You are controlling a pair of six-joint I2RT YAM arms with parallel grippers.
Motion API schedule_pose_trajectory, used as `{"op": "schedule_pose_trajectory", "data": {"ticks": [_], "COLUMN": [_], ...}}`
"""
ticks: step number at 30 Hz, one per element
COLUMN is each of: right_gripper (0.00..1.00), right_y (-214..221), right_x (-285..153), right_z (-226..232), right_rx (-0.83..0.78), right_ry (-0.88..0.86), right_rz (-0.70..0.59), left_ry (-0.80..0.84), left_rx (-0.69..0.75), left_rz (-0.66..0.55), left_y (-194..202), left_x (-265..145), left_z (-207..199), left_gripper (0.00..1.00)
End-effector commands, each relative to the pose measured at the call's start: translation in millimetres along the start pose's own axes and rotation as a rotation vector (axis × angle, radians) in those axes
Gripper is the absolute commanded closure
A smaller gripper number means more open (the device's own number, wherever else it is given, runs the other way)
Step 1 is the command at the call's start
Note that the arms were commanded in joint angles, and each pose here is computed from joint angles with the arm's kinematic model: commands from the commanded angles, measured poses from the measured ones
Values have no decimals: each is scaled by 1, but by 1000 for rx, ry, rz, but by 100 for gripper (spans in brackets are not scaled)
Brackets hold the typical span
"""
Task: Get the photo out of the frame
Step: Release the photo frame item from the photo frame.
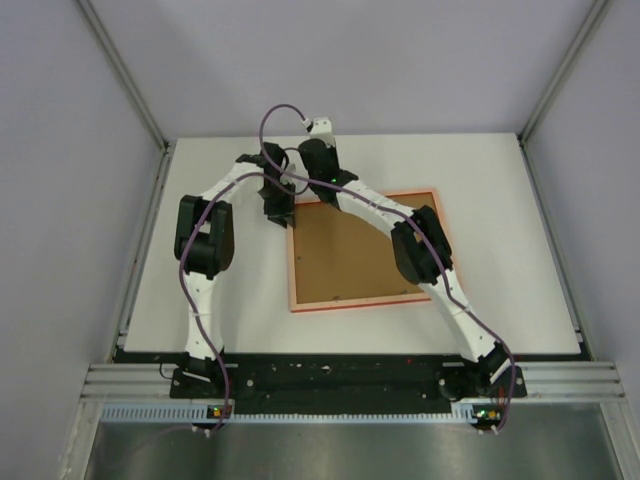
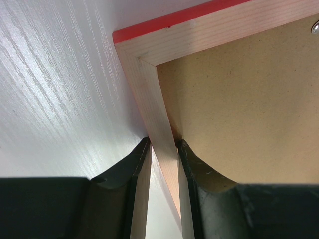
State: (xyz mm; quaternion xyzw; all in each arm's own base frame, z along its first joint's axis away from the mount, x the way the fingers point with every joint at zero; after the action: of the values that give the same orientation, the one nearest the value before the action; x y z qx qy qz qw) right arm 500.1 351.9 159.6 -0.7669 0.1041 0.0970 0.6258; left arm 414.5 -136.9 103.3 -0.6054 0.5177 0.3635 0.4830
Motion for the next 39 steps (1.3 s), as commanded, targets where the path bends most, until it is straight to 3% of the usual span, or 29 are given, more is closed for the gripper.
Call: {"op": "schedule_pose_trajectory", "data": {"ticks": [1,6,12,21,30,39], "right_gripper": [100,100,100,100,100,100], "right_y": [-16,-35,-42,-35,-16,-24], "right_x": [-6,-12,-14,0,11,12], "right_z": [6,17,23,24,21,10], "right_rx": [71,114,133,115,102,103], "right_ry": [-37,-150,-169,-143,-130,-54], "right_rz": [-25,-53,-76,-121,-87,-116], "left_ry": [-138,-135,-134,-131,-129,-128], "left_rx": [25,27,25,24,22,21], "left_rz": [74,74,74,74,76,74], "left_y": [11,11,11,11,11,11], "left_x": [33,31,32,31,32,31], "left_z": [30,29,30,30,30,30], "left_gripper": [76,76,76,76,76,76]}}
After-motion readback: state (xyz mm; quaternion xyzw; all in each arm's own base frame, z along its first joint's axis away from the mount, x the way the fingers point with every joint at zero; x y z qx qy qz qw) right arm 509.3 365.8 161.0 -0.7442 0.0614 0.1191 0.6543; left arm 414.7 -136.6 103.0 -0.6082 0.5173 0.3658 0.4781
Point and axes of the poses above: each gripper's point midway between its finger pads, its own x axis out along the fingers, its own z axis along the line the jaws close on, y = z × x, the point moved 8 cm from there along -x, back along the fingers, and after that the axes turned 3 degrees about -x, right-handed, at the moved point
